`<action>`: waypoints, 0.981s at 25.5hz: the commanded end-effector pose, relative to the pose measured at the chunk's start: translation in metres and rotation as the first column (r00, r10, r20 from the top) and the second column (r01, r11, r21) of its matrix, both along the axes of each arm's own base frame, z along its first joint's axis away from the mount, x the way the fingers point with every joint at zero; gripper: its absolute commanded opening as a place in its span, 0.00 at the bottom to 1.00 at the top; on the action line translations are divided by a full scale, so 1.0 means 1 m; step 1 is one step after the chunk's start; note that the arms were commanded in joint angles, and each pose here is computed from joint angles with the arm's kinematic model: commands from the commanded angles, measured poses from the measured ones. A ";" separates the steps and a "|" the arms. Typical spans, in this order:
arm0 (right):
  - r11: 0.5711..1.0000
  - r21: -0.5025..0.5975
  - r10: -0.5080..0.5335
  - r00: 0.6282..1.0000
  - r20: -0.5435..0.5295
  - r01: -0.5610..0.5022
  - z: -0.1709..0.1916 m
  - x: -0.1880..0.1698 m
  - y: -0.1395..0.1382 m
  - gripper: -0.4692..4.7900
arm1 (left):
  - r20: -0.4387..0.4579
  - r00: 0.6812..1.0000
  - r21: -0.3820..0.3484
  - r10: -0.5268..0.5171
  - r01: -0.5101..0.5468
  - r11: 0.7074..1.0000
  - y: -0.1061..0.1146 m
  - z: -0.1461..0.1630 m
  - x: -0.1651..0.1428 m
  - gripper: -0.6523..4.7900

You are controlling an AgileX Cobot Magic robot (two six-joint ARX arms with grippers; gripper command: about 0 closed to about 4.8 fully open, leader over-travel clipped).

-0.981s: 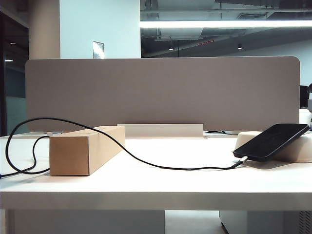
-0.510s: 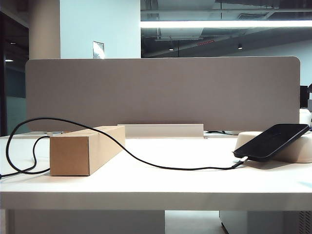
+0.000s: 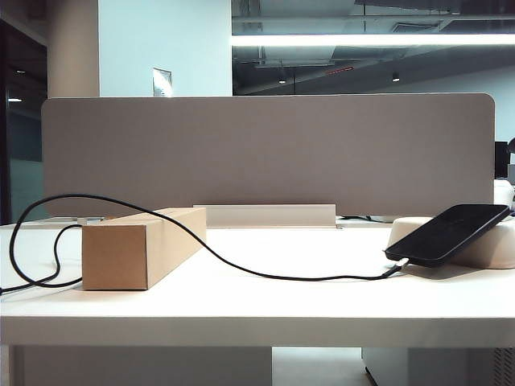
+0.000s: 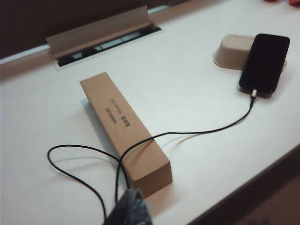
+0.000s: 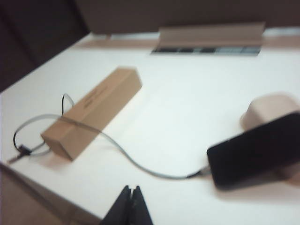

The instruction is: Pick up the charging cable and the phone, plug the charging cable into the charging port on the phone, and finally place them back on the table.

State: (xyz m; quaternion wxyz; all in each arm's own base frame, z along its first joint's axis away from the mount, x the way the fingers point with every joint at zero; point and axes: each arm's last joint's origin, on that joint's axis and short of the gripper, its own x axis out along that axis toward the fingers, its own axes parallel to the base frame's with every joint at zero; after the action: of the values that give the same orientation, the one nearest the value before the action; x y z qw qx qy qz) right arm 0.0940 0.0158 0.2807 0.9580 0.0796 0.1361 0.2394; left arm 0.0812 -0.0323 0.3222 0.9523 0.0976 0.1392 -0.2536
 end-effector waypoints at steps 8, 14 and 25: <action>0.998 0.045 -0.051 0.991 0.121 0.046 -0.026 -0.027 0.000 0.09 | 0.075 0.995 -0.050 0.073 -0.069 0.996 0.007 -0.015 -0.016 0.11; 0.990 0.054 -0.135 0.973 0.189 0.127 -0.028 -0.042 -0.003 0.09 | 0.091 0.992 -0.084 0.082 -0.075 0.994 0.008 -0.027 -0.018 0.11; 0.966 0.119 -0.251 0.949 0.191 0.231 -0.043 -0.029 -0.005 0.09 | 0.120 0.989 -0.112 0.086 -0.073 0.991 0.011 -0.033 -0.028 0.11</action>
State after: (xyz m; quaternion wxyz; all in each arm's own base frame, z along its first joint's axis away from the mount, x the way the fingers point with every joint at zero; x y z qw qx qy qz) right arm 0.0639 0.0122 0.2366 0.9817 0.1092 0.0328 0.1523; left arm 0.0536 -0.0211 0.2883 0.9717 0.0599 0.0764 -0.2152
